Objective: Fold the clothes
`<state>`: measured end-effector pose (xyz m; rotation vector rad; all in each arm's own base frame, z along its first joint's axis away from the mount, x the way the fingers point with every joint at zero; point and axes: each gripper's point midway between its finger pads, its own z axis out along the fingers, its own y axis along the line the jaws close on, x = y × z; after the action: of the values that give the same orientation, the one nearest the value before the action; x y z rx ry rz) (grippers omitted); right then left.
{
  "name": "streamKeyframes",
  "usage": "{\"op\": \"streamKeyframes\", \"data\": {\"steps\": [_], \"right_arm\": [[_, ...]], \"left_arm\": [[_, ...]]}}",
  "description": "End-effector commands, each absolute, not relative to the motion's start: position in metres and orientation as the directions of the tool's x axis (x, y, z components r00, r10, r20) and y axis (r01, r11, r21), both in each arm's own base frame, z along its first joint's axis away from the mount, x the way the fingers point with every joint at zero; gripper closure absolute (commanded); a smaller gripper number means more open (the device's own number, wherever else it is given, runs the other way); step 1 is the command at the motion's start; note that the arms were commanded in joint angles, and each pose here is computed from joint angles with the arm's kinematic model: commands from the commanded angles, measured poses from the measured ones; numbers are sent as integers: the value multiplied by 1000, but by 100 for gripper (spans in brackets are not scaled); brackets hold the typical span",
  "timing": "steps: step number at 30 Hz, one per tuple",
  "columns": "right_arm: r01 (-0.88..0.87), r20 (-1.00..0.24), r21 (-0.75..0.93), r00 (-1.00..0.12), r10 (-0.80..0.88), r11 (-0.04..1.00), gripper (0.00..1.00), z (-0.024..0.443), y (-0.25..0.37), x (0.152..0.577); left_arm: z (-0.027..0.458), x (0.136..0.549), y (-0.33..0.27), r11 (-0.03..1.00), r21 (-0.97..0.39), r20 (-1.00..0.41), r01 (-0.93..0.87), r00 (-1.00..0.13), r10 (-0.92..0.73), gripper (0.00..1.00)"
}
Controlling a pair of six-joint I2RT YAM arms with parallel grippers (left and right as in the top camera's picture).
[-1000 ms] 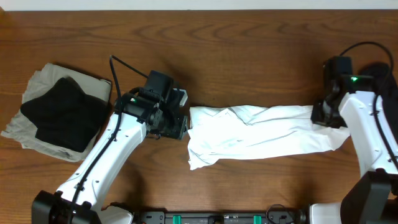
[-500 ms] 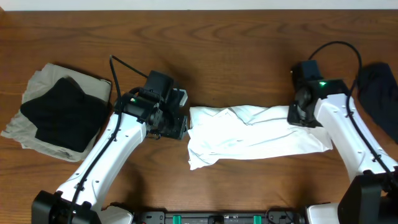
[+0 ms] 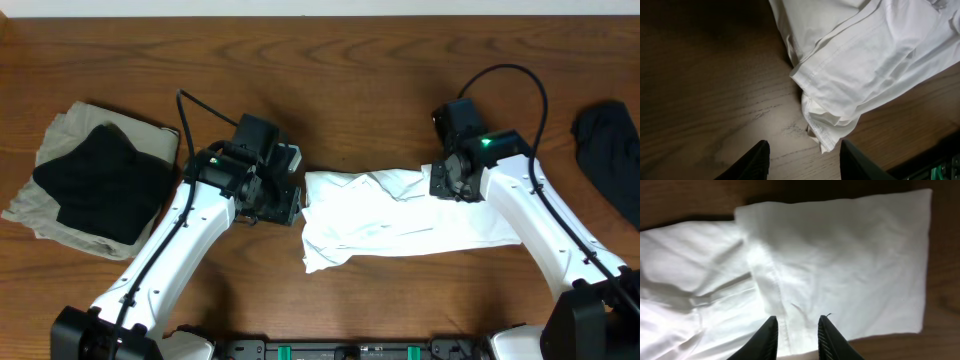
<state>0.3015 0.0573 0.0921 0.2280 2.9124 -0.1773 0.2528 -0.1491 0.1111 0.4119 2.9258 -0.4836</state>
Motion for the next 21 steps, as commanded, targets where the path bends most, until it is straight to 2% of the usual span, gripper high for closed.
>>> {"op": "streamKeyframes", "data": {"steps": [1, 7, 11, 16, 21], "right_arm": [[120, -217, -88, -971, 98, 989, 74, 93, 66, 299], [183, -237, -159, -961, 143, 970, 74, 95, 44, 300], [228, -223, -213, -958, 180, 950, 78, 95, 25, 294], [272, -207, -231, -952, 226, 934, 77, 93, 7, 290], [294, -196, -238, -948, 251, 926, 77, 93, -9, 289]], "left_arm": [[116, 254, -150, 909, -301, -195, 288, -952, 237, 54], [116, 253, -150, 909, -301, -194, 288, -952, 237, 54], [116, 251, -153, 902, -320, -188, 289, -953, 239, 52], [113, 251, -159, 889, -351, -189, 295, -952, 241, 34], [95, 248, -166, 878, -388, -130, 279, -960, 247, 31]]}}
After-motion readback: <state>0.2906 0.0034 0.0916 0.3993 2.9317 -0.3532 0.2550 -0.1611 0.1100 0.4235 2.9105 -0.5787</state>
